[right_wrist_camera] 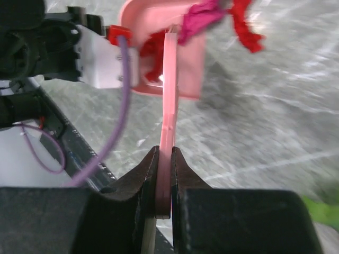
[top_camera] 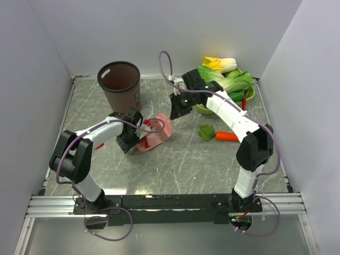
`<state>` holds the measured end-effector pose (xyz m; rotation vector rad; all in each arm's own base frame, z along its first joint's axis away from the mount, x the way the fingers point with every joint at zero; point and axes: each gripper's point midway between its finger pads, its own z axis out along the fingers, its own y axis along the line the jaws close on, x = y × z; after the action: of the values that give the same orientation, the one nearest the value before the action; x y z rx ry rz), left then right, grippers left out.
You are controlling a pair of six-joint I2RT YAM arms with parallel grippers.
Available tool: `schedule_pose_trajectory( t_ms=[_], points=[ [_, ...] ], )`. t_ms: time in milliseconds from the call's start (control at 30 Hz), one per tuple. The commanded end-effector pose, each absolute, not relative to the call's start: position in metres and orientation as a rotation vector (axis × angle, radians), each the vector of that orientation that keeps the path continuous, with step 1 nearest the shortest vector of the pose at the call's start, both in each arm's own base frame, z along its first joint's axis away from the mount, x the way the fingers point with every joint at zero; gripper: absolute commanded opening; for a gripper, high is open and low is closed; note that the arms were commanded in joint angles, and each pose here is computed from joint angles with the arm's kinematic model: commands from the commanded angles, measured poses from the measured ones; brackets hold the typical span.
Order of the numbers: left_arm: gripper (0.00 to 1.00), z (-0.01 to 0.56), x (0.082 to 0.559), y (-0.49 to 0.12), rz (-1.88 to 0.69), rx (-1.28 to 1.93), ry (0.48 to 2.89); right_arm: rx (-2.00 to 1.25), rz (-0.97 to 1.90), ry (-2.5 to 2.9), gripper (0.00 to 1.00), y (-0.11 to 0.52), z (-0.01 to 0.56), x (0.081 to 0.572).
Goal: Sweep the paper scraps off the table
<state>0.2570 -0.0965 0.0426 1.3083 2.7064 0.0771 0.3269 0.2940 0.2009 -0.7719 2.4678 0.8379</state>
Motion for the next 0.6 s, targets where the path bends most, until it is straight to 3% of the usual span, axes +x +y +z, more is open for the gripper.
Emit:
schedule_pose_trajectory(
  t_ms=[0,100,367,567],
  points=[
    [0.01,0.043,0.256,-0.098,0.070,1.258,2.693,-0.736,0.637,2.339,0.00,0.254,0.242,0.350],
    [0.01,0.049,0.250,-0.098,0.058,1.231,2.723,-0.679,0.400,2.318,0.00,0.229,0.238,0.385],
    [0.01,0.057,0.239,-0.091,0.077,1.178,2.770,-0.676,0.176,2.264,0.00,0.237,0.220,0.452],
    [0.01,0.048,0.234,-0.086,0.101,1.195,2.796,-0.834,0.218,2.264,0.00,0.291,0.186,0.454]
  ],
)
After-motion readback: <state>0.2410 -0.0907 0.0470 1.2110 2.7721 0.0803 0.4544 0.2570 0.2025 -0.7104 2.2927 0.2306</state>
